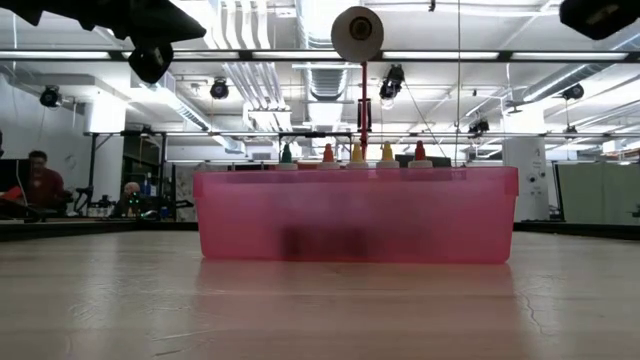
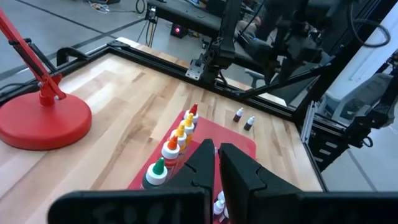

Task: Pick & Place food coloring
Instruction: Put the small red food coloring bottle into the red bin

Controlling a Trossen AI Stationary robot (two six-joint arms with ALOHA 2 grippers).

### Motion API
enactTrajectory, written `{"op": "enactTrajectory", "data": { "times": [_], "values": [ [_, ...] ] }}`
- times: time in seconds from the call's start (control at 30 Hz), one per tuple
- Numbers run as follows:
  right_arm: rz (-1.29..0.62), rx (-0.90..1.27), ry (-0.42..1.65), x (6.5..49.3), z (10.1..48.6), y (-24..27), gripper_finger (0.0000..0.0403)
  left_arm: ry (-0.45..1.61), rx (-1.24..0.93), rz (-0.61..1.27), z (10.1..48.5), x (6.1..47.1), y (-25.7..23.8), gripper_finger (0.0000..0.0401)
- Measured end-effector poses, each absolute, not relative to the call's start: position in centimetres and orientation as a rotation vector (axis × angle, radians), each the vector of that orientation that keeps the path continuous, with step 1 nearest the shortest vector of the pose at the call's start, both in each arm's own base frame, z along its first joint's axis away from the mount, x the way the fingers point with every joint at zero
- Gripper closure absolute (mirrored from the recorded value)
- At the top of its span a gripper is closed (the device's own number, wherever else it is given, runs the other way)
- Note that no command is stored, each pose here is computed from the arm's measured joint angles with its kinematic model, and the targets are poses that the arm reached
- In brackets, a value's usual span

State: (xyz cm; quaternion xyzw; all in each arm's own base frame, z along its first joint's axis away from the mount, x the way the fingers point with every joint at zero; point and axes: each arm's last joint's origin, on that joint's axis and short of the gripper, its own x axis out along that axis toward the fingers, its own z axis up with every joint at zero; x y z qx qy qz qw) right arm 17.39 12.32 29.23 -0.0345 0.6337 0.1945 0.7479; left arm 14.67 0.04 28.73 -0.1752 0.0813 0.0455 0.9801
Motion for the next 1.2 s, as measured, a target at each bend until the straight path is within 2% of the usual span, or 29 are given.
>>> {"op": "enactTrajectory", "data": {
  "times": [0.33,0.63,1.2],
  "values": [
    [0.44,-0.093,1.402,16.1,24.4,13.3,0.0199,0.165,-0.37,0.094,28.7,14.7,0.0,0.0401],
    [0.439,-0.176,1.434,15.1,20.7,12.4,0.0191,0.165,-0.37,0.094,28.7,14.7,0.0,0.0401],
    [0.394,-0.207,1.418,14.4,17.8,11.6,0.0191,0.165,-0.369,0.099,28.7,14.7,0.1,0.0401]
  ]
}}
